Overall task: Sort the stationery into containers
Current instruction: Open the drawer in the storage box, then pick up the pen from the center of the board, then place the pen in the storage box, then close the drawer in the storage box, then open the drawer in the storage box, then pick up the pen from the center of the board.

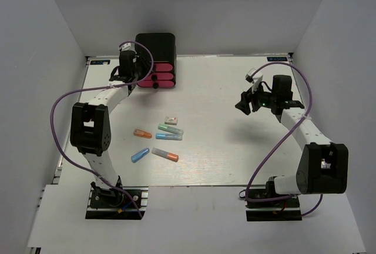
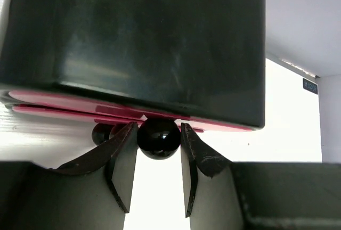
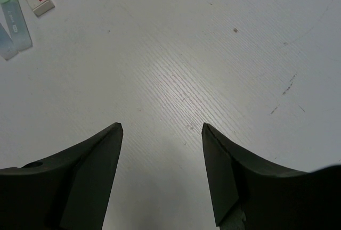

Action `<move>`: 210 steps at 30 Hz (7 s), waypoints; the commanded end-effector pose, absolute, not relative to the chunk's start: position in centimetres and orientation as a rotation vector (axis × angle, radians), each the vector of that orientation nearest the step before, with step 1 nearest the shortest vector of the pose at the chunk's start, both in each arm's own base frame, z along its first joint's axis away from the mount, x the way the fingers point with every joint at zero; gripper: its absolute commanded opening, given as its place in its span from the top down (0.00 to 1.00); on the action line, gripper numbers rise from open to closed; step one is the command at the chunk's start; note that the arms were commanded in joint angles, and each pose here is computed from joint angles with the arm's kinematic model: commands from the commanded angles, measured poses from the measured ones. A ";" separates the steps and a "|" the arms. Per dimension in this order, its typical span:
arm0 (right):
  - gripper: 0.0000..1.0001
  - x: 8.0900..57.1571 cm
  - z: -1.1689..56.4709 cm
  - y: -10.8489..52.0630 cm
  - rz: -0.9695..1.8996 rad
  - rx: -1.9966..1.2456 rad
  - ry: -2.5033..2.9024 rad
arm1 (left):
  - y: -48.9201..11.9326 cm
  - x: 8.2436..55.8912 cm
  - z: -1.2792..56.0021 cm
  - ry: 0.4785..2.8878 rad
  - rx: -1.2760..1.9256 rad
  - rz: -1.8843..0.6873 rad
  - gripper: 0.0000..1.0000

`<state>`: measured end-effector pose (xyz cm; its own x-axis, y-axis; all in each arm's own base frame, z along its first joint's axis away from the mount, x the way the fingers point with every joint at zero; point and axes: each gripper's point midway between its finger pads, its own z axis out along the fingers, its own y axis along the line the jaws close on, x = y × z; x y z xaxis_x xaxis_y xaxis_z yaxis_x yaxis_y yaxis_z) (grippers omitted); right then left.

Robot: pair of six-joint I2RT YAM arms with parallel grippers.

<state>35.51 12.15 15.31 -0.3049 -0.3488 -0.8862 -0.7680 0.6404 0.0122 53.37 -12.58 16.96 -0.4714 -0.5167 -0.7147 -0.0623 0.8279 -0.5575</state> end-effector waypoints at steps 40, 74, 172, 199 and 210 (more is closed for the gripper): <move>0.29 35.9 5.0 41.6 0.607 -1.623 1.620 | -5.8 27.4 14.3 2.131 -0.638 -0.415 0.16; 0.96 33.3 16.5 42.3 0.635 -1.601 1.317 | -7.2 24.9 10.4 2.139 -0.900 -0.584 0.14; 0.89 38.4 21.1 25.3 0.257 -1.158 1.556 | -13.8 54.4 11.9 1.937 -0.987 -0.935 0.35; 0.38 29.0 13.1 35.2 0.840 -1.692 1.352 | -12.8 43.2 11.7 2.013 -0.942 -0.894 0.20; 0.45 28.7 7.5 40.4 0.841 -1.662 1.551 | -8.5 35.7 15.4 2.024 -0.859 -0.641 0.15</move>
<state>27.25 39.05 6.36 0.0756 -0.5587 -0.8259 -0.9957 -0.0864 -0.0327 38.69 -10.50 17.24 -0.4171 -0.7973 -0.4362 -0.2684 0.5666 -0.7790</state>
